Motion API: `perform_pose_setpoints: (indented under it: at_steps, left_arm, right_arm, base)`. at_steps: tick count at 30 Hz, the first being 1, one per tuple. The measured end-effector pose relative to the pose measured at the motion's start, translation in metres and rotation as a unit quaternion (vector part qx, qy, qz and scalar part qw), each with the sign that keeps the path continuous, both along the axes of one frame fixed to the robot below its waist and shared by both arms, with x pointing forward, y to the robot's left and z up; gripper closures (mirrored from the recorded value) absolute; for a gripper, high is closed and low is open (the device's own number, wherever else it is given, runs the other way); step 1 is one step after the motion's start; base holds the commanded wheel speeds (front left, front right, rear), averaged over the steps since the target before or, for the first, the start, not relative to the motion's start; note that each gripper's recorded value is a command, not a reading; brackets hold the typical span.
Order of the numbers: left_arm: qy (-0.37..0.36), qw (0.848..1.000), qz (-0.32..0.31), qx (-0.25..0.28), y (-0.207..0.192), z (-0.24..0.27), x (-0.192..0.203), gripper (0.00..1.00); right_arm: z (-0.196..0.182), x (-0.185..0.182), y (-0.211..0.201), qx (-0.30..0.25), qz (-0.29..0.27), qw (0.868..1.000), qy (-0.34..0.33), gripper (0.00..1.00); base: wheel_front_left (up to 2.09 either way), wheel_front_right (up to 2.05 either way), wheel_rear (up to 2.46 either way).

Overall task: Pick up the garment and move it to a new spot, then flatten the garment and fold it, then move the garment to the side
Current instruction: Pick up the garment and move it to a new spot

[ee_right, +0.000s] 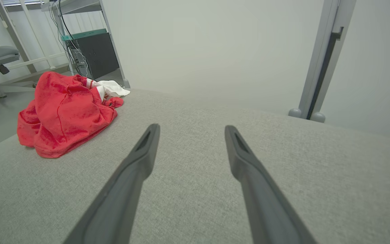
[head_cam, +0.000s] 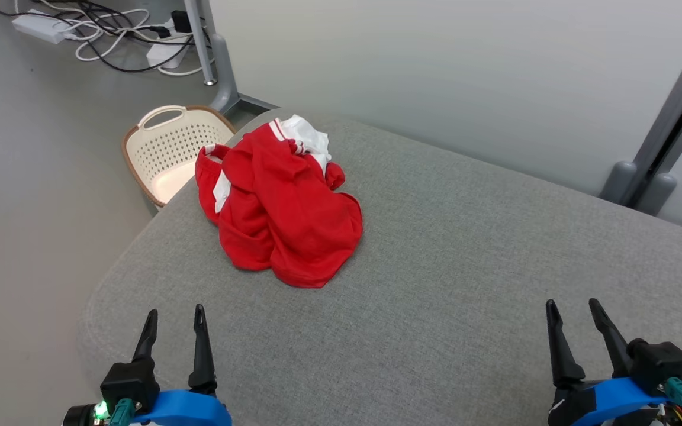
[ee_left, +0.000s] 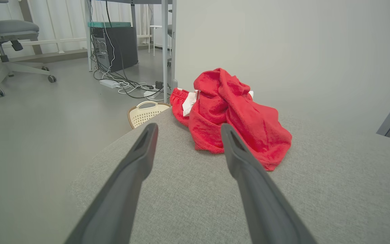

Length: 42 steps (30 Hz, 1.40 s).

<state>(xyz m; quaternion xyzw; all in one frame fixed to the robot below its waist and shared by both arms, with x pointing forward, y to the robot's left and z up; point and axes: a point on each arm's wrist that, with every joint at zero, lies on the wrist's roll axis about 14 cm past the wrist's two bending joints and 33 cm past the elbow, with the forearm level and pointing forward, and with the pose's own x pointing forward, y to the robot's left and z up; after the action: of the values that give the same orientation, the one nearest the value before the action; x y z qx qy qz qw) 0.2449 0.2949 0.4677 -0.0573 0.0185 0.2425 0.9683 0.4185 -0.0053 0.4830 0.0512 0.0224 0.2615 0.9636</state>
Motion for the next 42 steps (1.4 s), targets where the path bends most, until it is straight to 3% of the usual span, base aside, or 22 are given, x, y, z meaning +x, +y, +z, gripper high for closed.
perform_pose_setpoints:
  at_steps: [7, 19, 32, 42]
  left_arm:
    - [0.017, 0.999, 0.042, -0.004, 0.015, -0.007, -0.017, 0.0]
    - [0.005, 0.999, 0.042, -0.018, 0.016, -0.001, -0.012, 0.0]
    - [-0.05, 0.997, -0.056, 0.016, 0.058, 0.111, 0.105, 0.0]
    - [0.058, 0.991, -0.084, -0.081, 0.073, 0.064, 0.188, 0.0]
  right_arm:
    - [-0.007, 0.001, 0.032, 0.0, 0.044, 0.999, 0.012, 0.0]
    - [-0.012, 0.003, 0.034, 0.007, 0.045, 0.999, 0.022, 0.0]
    - [-0.041, 0.024, -0.003, 0.01, -0.011, 0.999, 0.053, 0.0]
    - [-0.068, 0.039, -0.043, 0.001, -0.063, 0.995, 0.077, 0.0]
  base:
    - [0.0, 0.0, 0.0]
    - [0.0, 0.0, 0.0]
    - [0.0, 0.0, 0.0]
    - [0.0, 0.0, 0.0]
